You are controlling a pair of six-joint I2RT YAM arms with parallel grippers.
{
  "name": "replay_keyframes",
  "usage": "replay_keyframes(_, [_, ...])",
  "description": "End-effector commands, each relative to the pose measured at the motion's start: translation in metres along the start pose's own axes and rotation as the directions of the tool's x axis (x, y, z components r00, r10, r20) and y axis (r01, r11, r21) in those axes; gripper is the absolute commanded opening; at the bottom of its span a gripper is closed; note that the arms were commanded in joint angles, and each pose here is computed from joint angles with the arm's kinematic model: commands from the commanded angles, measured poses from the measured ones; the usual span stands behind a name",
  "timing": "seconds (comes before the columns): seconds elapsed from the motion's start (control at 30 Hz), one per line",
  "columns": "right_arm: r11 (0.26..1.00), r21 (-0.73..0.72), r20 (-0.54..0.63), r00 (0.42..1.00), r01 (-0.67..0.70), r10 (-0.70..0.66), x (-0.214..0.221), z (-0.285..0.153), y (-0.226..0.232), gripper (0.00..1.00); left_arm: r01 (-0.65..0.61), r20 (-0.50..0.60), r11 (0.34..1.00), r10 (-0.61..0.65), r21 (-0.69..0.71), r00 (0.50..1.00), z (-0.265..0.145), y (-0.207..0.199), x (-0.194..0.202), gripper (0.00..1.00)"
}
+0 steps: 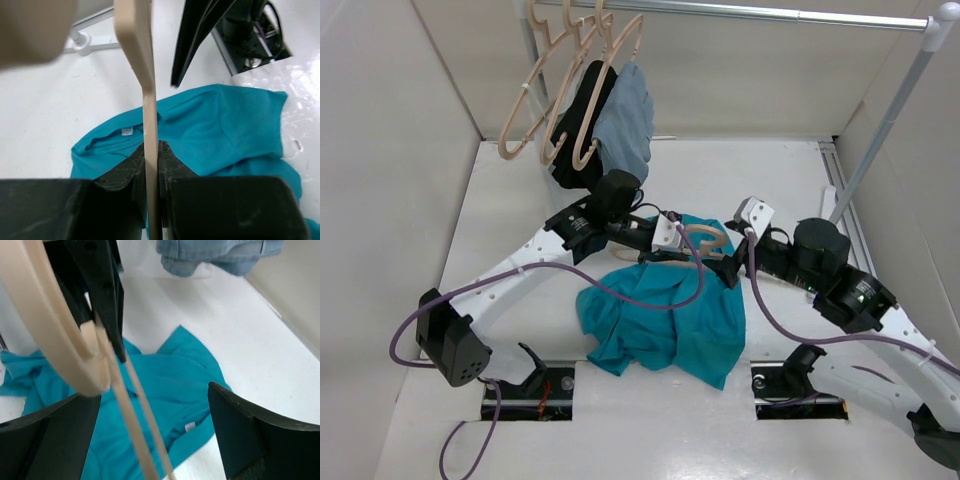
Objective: Place the t-shirt on the hanger
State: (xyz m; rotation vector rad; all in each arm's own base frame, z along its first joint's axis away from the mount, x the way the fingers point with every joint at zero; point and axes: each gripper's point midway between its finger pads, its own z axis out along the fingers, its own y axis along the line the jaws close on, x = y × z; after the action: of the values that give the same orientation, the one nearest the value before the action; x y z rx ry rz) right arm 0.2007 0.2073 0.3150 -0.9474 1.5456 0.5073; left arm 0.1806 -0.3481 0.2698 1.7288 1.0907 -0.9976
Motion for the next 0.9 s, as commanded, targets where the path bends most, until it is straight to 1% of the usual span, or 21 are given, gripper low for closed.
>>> replay_keyframes(0.0, [0.999,-0.038,-0.145,0.989,0.006,-0.011,0.018,-0.018,0.006,0.92,-0.051,0.027,0.997,0.052,-0.061,0.998,-0.011,0.009,-0.016,0.00])
replay_keyframes(0.07, [0.999,-0.046,-0.189,0.982,-0.015,0.006,0.022,-0.020,0.008,0.89,-0.041,0.014,0.997,0.042,-0.073,0.999,-0.014,0.012,-0.013,0.00])
replay_keyframes(0.13, [0.998,-0.055,-0.245,0.969,-0.039,0.024,0.033,-0.027,0.012,0.88,-0.058,0.008,0.996,0.059,-0.068,0.998,-0.014,0.011,-0.011,0.00])
replay_keyframes(0.2, [0.997,-0.053,-0.247,0.968,-0.048,0.033,0.029,-0.032,0.012,0.86,-0.069,0.001,0.996,0.069,-0.062,0.998,-0.014,0.010,-0.009,0.00])
replay_keyframes(0.27, [0.998,-0.040,-0.240,0.970,-0.043,0.032,0.025,-0.036,0.010,0.83,-0.072,-0.011,0.996,0.072,-0.051,0.997,-0.015,0.007,-0.005,0.00])
replay_keyframes(0.4, [0.999,-0.019,-0.234,0.972,-0.036,0.031,0.023,-0.040,0.007,0.73,-0.092,-0.018,0.995,0.091,-0.032,0.996,-0.015,0.003,-0.003,0.00])
replay_keyframes(0.43, [0.999,-0.019,-0.234,0.972,-0.036,0.031,0.023,-0.040,0.007,0.64,-0.117,-0.018,0.993,0.117,-0.032,0.993,-0.016,0.005,-0.005,0.00])
replay_keyframes(0.5, [0.999,-0.028,-0.214,0.976,-0.036,0.029,0.016,-0.040,0.008,0.52,-0.116,-0.024,0.993,0.115,-0.026,0.993,-0.016,0.003,-0.004,0.00])
replay_keyframes(0.53, [0.999,-0.031,-0.213,0.977,-0.025,0.018,0.016,-0.040,0.007,0.44,-0.116,-0.024,0.993,0.115,-0.026,0.993,-0.016,0.003,-0.004,0.00])
replay_keyframes(0.57, [0.999,-0.047,-0.200,0.980,-0.018,0.008,0.014,-0.039,0.009,0.29,-0.116,-0.024,0.993,0.115,-0.026,0.993,-0.016,0.003,-0.004,0.00])
replay_keyframes(0.63, [0.998,-0.061,-0.183,0.983,-0.018,0.007,0.009,-0.035,0.011,0.17,-0.116,-0.024,0.993,0.115,-0.026,0.993,-0.016,0.003,-0.004,0.00])
replay_keyframes(0.67, [0.997,-0.079,-0.201,0.980,-0.026,0.009,0.015,-0.031,0.014,0.02,-0.116,-0.024,0.993,0.115,-0.026,0.993,-0.016,0.003,-0.004,0.00])
replay_keyframes(0.7, [0.996,-0.082,-0.171,0.985,-0.021,0.006,0.008,-0.028,0.013,0.00,-0.116,-0.024,0.993,0.115,-0.026,0.993,-0.016,0.003,-0.004,0.00])
replay_keyframes(0.77, [0.996,-0.082,-0.182,0.983,-0.034,0.018,0.015,-0.021,0.014,0.00,-0.117,-0.023,0.993,0.116,-0.026,0.993,-0.015,0.003,-0.001,0.00])
replay_keyframes(0.8, [0.996,-0.076,-0.163,0.986,-0.039,0.026,0.010,-0.019,0.013,0.00,-0.104,-0.012,0.994,0.104,-0.039,0.995,-0.014,0.006,-0.005,0.00])
replay_keyframes(0.87, [0.996,-0.067,-0.177,0.983,-0.054,0.041,0.017,-0.016,0.013,0.00,-0.095,-0.018,0.994,0.094,-0.045,0.995,-0.014,0.006,-0.001,0.00])
